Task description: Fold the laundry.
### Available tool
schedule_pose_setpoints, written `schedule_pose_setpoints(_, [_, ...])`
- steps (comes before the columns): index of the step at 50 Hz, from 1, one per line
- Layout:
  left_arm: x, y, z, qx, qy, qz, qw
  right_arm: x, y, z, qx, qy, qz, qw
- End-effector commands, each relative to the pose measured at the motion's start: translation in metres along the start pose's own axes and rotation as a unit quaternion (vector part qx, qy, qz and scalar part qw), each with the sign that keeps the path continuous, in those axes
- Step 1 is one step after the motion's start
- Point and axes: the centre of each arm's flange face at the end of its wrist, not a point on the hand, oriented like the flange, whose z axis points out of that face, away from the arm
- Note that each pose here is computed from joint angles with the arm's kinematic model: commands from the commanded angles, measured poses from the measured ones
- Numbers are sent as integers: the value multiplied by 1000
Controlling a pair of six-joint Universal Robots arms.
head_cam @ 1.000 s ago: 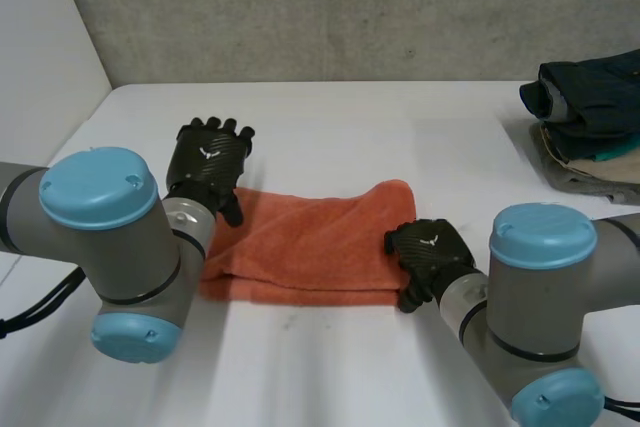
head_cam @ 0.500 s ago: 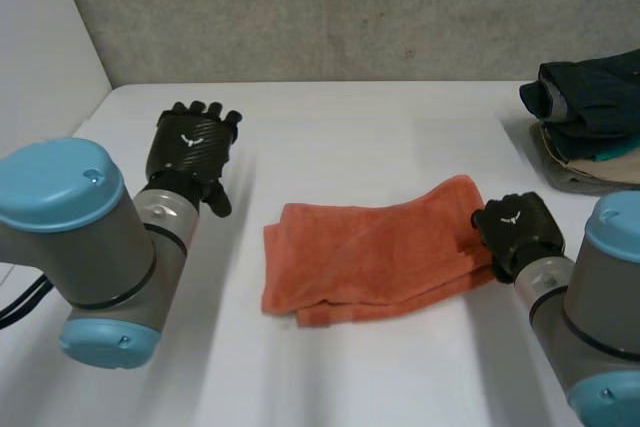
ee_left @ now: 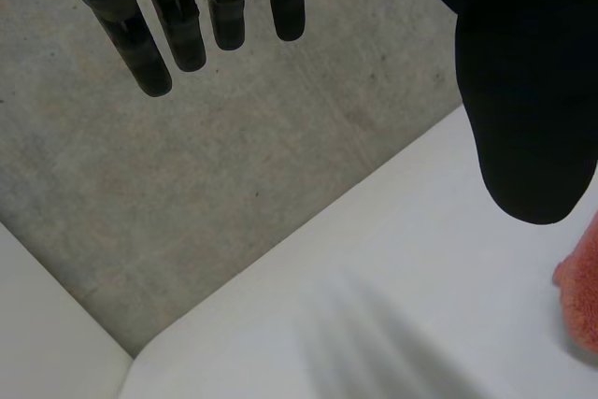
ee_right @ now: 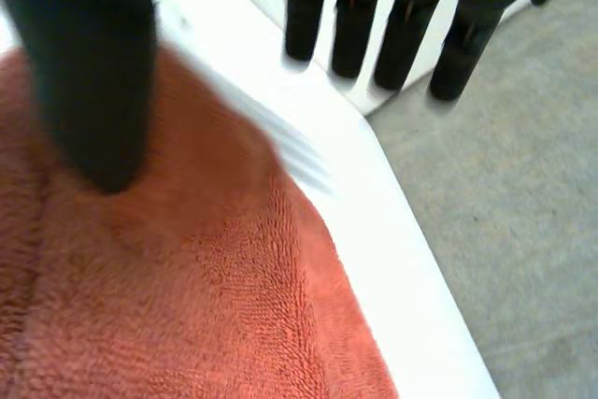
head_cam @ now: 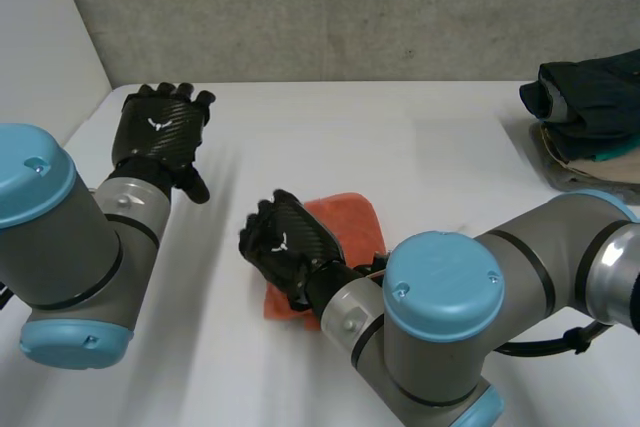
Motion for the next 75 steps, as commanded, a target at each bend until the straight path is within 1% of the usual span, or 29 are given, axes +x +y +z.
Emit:
schedule_pose_setpoints(1, [9, -12, 2, 21, 13, -40, 999, 60, -9, -18, -14, 108, 123, 986])
schedule_pose_setpoints(2, [12, -16, 1, 26, 19, -45, 998, 68, -9, -23, -15, 120, 146, 982])
schedule_pose_setpoints(3, [21, -23, -1, 38, 35, -56, 997, 85, -7, -33, -14, 140, 200, 970])
schedule_pose_setpoints(6, [39, -28, -5, 47, 66, -69, 994, 101, -1, -42, -19, 160, 257, 953])
schedule_pose_setpoints(7, [53, -29, -8, 49, 89, -74, 992, 111, 7, -46, -35, 169, 290, 941])
schedule_pose_setpoints(10, [75, -28, -14, 45, 122, -78, 988, 125, 21, -54, -80, 176, 334, 923])
schedule_pose_setpoints(11, [89, -24, -18, 36, 140, -76, 987, 126, 23, -54, -89, 172, 345, 918])
schedule_pose_setpoints(13, [100, -17, -20, 19, 153, -70, 986, 125, 30, -51, -111, 160, 363, 911])
schedule_pose_setpoints(16, [109, 7, -21, -32, 151, -55, 986, 108, 51, -36, -156, 116, 400, 896])
schedule_pose_setpoints(18, [108, 22, -24, -71, 130, -39, 988, 103, 57, -25, -165, 89, 418, 889])
schedule_pose_setpoints(22, [103, 42, -31, -121, 98, -12, 988, 92, 68, -12, -176, 45, 436, 881])
schedule_pose_setpoints(26, [100, 60, -40, -157, 97, 4, 983, 83, 83, -4, -195, 36, 436, 878])
schedule_pose_setpoints(29, [100, 71, -44, -177, 101, 12, 979, 81, 89, -2, -207, 42, 427, 879])
schedule_pose_setpoints(33, [102, 81, -48, -193, 108, 19, 975, 80, 95, -4, -230, 57, 372, 898])
schedule_pose_setpoints(34, [102, 81, -48, -193, 113, 17, 975, 84, 94, -5, -235, 69, 337, 909])
schedule_pose_setpoints(37, [105, 75, -48, -183, 123, 13, 975, 90, 91, -7, -239, 84, 302, 919])
schedule_pose_setpoints(38, [105, 69, -46, -172, 130, 7, 977, 95, 85, -10, -236, 96, 282, 925])
schedule_pose_setpoints(41, [100, 45, -42, -137, 131, -8, 982, 97, 69, -13, -215, 107, 267, 933])
schedule_pose_setpoints(42, [94, 26, -38, -110, 129, -20, 985, 95, 58, -14, -196, 110, 260, 939])
schedule_pose_setpoints(45, [81, 0, -30, -71, 125, -38, 989, 82, 39, -20, -159, 105, 241, 952])
schedule_pose_setpoints(48, [65, -28, -17, -23, 132, -56, 989, 72, 26, -28, -130, 103, 231, 959])
schedule_pose_setpoints(52, [55, -52, -7, 25, 184, -67, 980, 44, 18, -44, -106, 84, 207, 969])
schedule_pose_setpoints(53, [59, -58, -9, 36, 225, -66, 971, 31, 22, -49, -105, 74, 193, 973])
schedule_pose_setpoints(54, [62, -61, -11, 40, 249, -67, 965, 25, 24, -51, -103, 70, 183, 975])
schedule_pose_setpoints(56, [65, -63, -15, 38, 286, -69, 955, 16, 27, -54, -100, 65, 168, 979])
schedule_pose_setpoints(57, [66, -66, -18, 36, 320, -71, 944, 9, 31, -56, -97, 63, 154, 981])
schedule_pose_setpoints(61, [66, -64, -20, 21, 367, -77, 927, -3, 46, -53, -102, 62, 129, 984])
schedule_pose_setpoints(67, [66, -61, -20, 13, 369, -77, 926, -2, 62, -44, -119, 91, 105, 983])
schedule_pose_setpoints(75, [68, -57, -19, 7, 369, -77, 926, 1, 69, -30, -92, 124, 99, 983])
